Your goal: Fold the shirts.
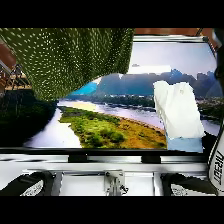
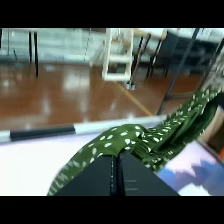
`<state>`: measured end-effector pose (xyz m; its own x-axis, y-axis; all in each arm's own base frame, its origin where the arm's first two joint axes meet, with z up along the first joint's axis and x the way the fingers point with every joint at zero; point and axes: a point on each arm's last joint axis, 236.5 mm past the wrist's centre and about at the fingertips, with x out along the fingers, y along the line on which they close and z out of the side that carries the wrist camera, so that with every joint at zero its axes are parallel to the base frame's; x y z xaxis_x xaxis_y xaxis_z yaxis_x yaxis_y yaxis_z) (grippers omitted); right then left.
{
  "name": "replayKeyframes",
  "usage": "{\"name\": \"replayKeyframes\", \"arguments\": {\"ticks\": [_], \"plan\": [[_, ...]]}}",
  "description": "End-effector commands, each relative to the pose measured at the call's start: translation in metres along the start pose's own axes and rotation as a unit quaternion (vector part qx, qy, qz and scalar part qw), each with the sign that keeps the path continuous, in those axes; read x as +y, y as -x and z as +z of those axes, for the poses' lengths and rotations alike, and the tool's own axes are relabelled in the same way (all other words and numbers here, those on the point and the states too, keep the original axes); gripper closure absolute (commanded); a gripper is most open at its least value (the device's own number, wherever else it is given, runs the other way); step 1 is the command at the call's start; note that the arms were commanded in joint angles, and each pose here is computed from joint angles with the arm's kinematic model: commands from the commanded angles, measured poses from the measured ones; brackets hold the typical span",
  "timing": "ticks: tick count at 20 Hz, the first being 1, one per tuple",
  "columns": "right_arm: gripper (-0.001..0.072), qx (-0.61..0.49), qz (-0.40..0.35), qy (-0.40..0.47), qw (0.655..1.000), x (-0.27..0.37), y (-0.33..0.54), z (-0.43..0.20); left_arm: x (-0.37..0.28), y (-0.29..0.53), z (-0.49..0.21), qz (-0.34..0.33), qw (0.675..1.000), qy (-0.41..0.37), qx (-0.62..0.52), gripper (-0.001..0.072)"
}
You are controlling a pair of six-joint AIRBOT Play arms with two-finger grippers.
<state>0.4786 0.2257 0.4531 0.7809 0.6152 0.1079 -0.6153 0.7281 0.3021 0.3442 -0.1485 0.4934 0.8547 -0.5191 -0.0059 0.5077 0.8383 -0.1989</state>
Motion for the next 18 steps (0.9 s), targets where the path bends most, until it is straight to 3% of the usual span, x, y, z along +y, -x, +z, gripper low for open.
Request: {"name": "replayKeyframes", "arguments": {"ticks": [1, 4, 8, 10, 13, 14, 18], "plan": [[0.0645, 0.207, -0.068, 0.008, 0.976, -0.04, 0.028, -0.092, -0.009, 0.003, -0.07, -0.026, 0.99, -0.011, 0.14, 0.0688], [0.0645, 0.385, -0.145, -0.02, 0.911, -0.095, 0.075, -0.194, 0.0, 0.01, -0.17, -0.033, 0.951, 0.019, 0.308, 0.0689], [0.0645, 0.515, -0.176, -0.033, 0.839, -0.124, 0.122, -0.282, -0.04, 0.009, -0.325, -0.097, 0.874, 0.062, 0.473, 0.0688], [0.0645, 0.56, -0.211, -0.011, 0.801, -0.144, 0.151, -0.3, -0.08, 0.006, -0.39, -0.132, 0.857, 0.065, 0.494, 0.0688], [0.0645, 0.613, -0.297, 0.084, 0.727, -0.194, 0.201, -0.286, -0.116, 0.011, -0.456, -0.126, 0.845, 0.105, 0.509, 0.0688], [0.0645, 0.613, -0.324, 0.095, 0.714, -0.206, 0.21, -0.279, -0.125, 0.015, -0.469, -0.129, 0.84, 0.106, 0.517, 0.0688], [0.0644, 0.607, -0.321, 0.038, 0.726, -0.206, 0.212, -0.285, -0.154, 0.005, -0.492, -0.14, 0.844, 0.11, 0.506, 0.0688]]}}
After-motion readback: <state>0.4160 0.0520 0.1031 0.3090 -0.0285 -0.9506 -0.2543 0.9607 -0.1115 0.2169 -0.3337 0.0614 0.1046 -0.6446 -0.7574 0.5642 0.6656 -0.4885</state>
